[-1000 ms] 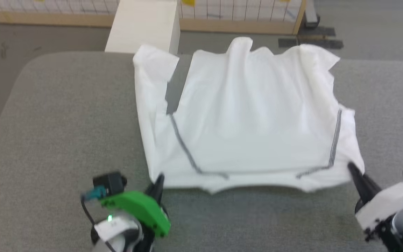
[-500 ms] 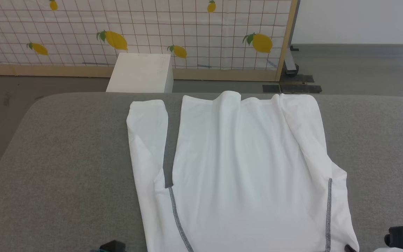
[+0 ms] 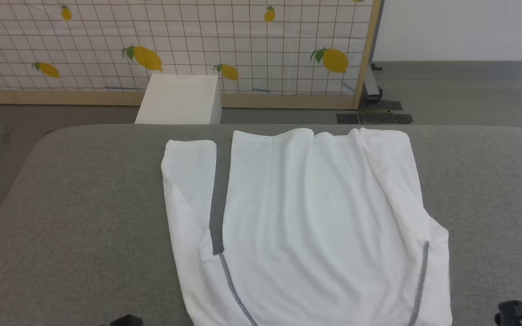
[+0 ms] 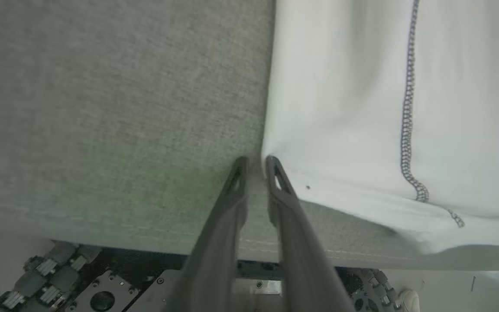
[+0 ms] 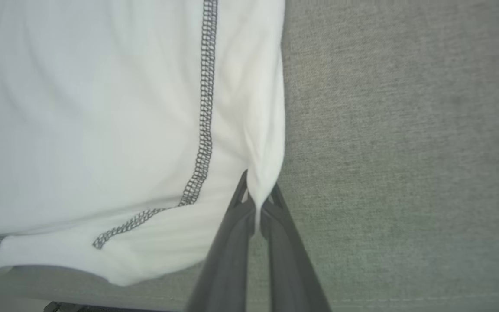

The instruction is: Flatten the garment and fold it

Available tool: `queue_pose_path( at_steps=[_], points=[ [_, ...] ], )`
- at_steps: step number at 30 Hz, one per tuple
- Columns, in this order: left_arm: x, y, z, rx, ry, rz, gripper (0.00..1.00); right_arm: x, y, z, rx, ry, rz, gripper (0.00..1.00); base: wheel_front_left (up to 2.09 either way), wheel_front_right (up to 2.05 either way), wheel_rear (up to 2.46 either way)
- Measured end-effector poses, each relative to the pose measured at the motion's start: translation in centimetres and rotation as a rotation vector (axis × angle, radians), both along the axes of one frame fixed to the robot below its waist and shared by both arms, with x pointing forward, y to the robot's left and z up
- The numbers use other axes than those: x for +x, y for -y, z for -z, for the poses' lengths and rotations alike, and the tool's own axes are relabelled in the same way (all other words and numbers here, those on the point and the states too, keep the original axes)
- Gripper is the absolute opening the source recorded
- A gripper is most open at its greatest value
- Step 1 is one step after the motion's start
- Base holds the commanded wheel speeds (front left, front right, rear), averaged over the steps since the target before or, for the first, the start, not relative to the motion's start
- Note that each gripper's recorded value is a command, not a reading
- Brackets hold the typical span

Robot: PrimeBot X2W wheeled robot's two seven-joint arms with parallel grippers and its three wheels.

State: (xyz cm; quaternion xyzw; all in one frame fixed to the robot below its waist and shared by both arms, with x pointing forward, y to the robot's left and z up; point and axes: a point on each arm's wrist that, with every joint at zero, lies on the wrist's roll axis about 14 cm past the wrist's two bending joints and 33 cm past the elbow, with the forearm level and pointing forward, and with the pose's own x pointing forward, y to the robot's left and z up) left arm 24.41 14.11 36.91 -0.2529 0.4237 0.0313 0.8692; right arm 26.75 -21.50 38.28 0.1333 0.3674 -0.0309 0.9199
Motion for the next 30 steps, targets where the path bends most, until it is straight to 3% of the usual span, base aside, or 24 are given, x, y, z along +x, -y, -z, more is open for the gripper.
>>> queue_pose_path(
  at_steps=[2,8,14,22,30],
  points=[
    [0.7,-1.9,-0.9,0.039,0.023,-0.023,1.00,0.6,1.5,-1.4,-0.035,0.043,0.014,1.00,0.00,0.00,0.00],
    [2.9,-4.0,-4.3,0.076,0.141,-0.068,1.00,2.2,1.9,-4.6,-0.004,0.154,0.031,1.00,0.00,0.00,0.00],
    [9.2,-5.7,-13.2,0.163,0.571,-0.109,1.00,5.5,3.5,-9.1,-0.040,0.280,0.043,1.00,0.00,0.00,0.00],
    [14.7,-5.3,-20.8,0.281,1.035,-0.094,1.00,13.8,4.7,-14.3,-0.107,0.381,0.012,1.00,0.00,0.00,0.00],
    [18.5,-4.0,-20.6,0.298,1.116,-0.094,1.00,22.8,4.9,-14.9,-0.214,0.306,-0.064,1.00,0.00,0.00,0.00]
  ],
)
